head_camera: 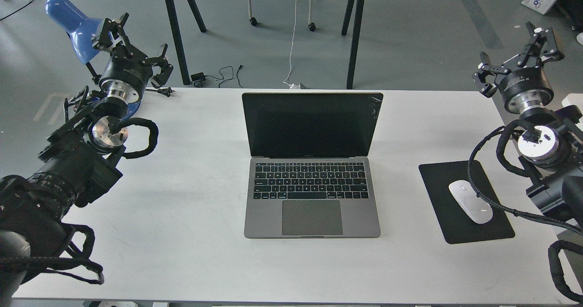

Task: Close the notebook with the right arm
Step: 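Raise the right gripper and move it toward the laptop's screen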

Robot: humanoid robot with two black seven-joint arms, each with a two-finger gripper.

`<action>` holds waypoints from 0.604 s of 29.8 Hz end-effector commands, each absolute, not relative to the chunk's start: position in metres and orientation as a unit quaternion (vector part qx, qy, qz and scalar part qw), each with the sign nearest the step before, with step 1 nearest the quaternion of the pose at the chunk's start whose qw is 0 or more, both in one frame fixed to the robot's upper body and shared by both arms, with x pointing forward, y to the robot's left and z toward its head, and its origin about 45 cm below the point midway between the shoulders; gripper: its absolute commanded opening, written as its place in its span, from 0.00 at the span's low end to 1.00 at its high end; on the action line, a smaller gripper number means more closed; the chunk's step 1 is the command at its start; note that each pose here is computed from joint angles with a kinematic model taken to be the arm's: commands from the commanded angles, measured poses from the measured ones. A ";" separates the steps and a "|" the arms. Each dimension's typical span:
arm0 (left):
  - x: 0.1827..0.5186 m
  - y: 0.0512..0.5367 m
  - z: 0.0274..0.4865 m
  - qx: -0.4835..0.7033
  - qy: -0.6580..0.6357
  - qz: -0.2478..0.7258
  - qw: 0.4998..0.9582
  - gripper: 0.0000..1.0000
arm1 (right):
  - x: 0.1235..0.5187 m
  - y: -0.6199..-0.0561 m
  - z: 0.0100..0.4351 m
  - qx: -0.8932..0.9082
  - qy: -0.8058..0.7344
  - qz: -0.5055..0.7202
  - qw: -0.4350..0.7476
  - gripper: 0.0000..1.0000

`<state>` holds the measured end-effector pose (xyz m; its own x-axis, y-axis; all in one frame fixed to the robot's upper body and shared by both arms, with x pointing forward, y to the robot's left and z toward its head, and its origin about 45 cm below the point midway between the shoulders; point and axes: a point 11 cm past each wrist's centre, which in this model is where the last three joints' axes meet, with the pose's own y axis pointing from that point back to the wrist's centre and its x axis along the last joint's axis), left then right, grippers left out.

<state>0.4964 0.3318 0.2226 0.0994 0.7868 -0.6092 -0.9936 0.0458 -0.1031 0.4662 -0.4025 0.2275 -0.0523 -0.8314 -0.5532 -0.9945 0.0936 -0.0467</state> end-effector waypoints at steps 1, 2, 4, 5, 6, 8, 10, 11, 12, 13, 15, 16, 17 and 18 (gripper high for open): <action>0.496 0.332 0.223 -0.260 0.199 0.641 0.694 1.00 | 0.467 -0.395 0.224 -0.653 0.698 0.184 0.231 1.00; 0.496 0.332 0.223 -0.261 0.199 0.641 0.694 1.00 | 0.467 -0.394 0.224 -0.653 0.697 0.185 0.230 1.00; 0.496 0.333 0.223 -0.263 0.199 0.642 0.692 1.00 | 0.468 -0.392 0.223 -0.655 0.696 0.185 0.228 1.00; 0.496 0.334 0.224 -0.263 0.199 0.642 0.692 1.00 | 0.468 -0.390 0.224 -0.658 0.695 0.184 0.226 1.00; 0.496 0.334 0.224 -0.262 0.199 0.642 0.692 1.00 | 0.468 -0.389 0.223 -0.659 0.695 0.184 0.223 1.00; 0.496 0.333 0.223 -0.262 0.199 0.641 0.693 1.00 | 0.471 -0.380 0.223 -0.667 0.688 0.184 0.219 1.00; 0.496 0.333 0.223 -0.261 0.199 0.642 0.693 1.00 | 0.481 -0.371 0.232 -0.675 0.683 0.178 0.215 1.00; 0.496 0.333 0.223 -0.261 0.199 0.642 0.693 1.00 | 0.485 -0.368 0.233 -0.677 0.684 0.175 0.207 1.00; 0.496 0.333 0.223 -0.261 0.199 0.642 0.693 1.00 | 0.489 -0.361 0.234 -0.681 0.683 0.173 0.200 1.00; 0.496 0.333 0.223 -0.261 0.199 0.642 0.693 1.00 | 0.495 -0.348 0.234 -0.687 0.680 0.173 0.191 1.00; 0.496 0.333 0.223 -0.261 0.199 0.642 0.693 1.00 | 0.503 -0.331 0.236 -0.695 0.674 0.172 0.182 1.00; 0.496 0.333 0.223 -0.261 0.199 0.642 0.693 1.00 | 0.507 -0.322 0.237 -0.699 0.671 0.171 0.179 1.00; 0.496 0.333 0.223 -0.261 0.199 0.642 0.693 1.00 | 0.509 -0.315 0.238 -0.703 0.667 0.171 0.178 1.00; 0.496 0.333 0.223 -0.261 0.199 0.642 0.693 1.00 | 0.511 -0.304 0.238 -0.707 0.662 0.174 0.177 1.00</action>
